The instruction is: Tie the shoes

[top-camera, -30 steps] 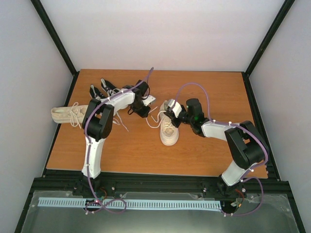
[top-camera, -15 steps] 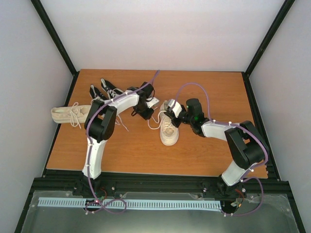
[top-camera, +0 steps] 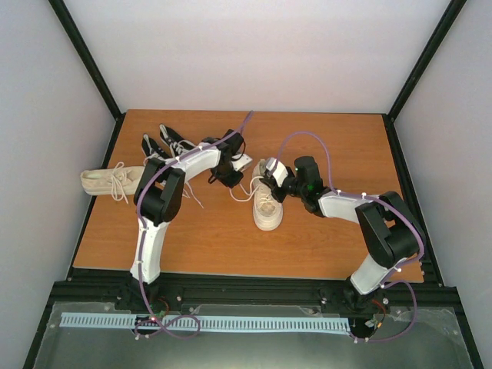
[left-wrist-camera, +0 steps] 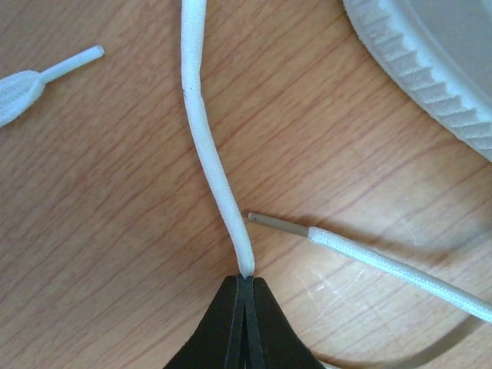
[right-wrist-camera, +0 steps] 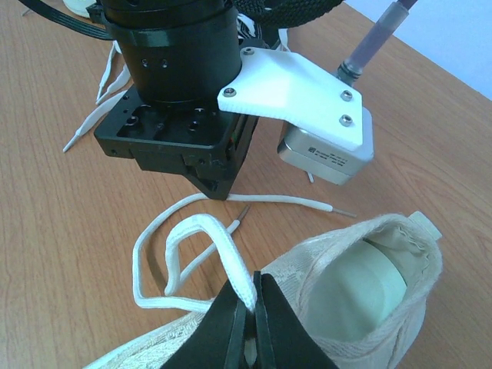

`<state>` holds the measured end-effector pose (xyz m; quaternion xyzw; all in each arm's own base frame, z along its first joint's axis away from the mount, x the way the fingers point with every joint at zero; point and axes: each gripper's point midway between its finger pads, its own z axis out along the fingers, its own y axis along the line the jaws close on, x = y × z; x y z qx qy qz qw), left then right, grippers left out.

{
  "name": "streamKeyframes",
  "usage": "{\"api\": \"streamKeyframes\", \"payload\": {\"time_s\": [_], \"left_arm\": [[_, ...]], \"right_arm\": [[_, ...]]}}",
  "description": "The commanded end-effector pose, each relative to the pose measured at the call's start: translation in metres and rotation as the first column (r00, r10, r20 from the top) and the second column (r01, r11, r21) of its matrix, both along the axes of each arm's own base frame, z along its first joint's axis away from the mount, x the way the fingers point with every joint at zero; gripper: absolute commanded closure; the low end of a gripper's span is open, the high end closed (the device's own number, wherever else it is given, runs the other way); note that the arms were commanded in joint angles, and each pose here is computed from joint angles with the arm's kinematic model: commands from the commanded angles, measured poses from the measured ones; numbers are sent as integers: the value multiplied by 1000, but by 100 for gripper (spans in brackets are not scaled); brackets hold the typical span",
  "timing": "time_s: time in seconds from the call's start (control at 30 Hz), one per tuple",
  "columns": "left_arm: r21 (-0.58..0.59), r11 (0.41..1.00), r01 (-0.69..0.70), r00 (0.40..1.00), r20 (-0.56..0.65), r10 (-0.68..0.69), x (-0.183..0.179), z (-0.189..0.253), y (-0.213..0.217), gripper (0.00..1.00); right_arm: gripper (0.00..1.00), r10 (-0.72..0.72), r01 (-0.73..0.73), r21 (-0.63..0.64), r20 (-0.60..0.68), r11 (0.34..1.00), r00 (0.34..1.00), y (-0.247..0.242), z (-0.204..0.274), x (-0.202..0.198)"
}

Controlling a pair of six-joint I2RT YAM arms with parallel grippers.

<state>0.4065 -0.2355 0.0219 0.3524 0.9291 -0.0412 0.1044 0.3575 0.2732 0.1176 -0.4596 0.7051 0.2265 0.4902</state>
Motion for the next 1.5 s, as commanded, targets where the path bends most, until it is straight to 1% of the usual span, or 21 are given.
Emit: {"api": "streamKeyframes", "payload": {"time_s": [0.0,0.13,0.27,0.37,0.53,0.63,0.77,0.83,0.97,1.1,1.17,1.33,1.47], "left_arm": [[-20,1000,-3,999,33,3,0,15,0,99],[-130,991,41,990,136,-23,7,64,-14,99],[-228,968,106,982,175,-66,4,96,-31,99],[-278,948,157,978,180,-109,-1,107,-43,99],[-336,909,248,966,158,-205,-8,107,-62,99],[-377,868,323,946,155,-285,-21,116,-72,99],[-448,777,443,895,168,-413,-55,133,-75,99],[-466,734,495,865,190,-464,-75,138,-71,99],[-470,679,564,822,240,-516,-98,152,-65,99],[-469,660,587,805,247,-540,-102,153,-64,99],[-466,666,582,808,238,-540,-97,147,-66,99],[-441,706,554,828,203,-523,-73,126,-72,99],[-430,705,564,821,195,-537,-62,116,-76,99]], "right_arm": [[97,10,-11,8,50,1000,999,4,14,5],[97,10,-10,12,51,1000,999,5,15,5],[97,9,-10,19,58,1000,998,5,19,6],[97,10,-12,23,62,1000,998,6,20,6],[97,5,-6,21,75,1000,997,6,23,9],[97,-12,9,35,84,999,996,3,27,12],[97,-20,16,43,100,999,995,-1,32,12],[97,-13,8,41,108,999,994,-1,33,10],[97,-3,-2,41,117,999,993,-2,36,7],[97,-1,-5,43,122,999,992,-2,39,6],[97,4,-9,42,120,999,993,-2,38,6],[97,8,-12,35,110,999,994,-1,34,6],[97,6,-10,32,109,999,994,-2,32,8]]}}
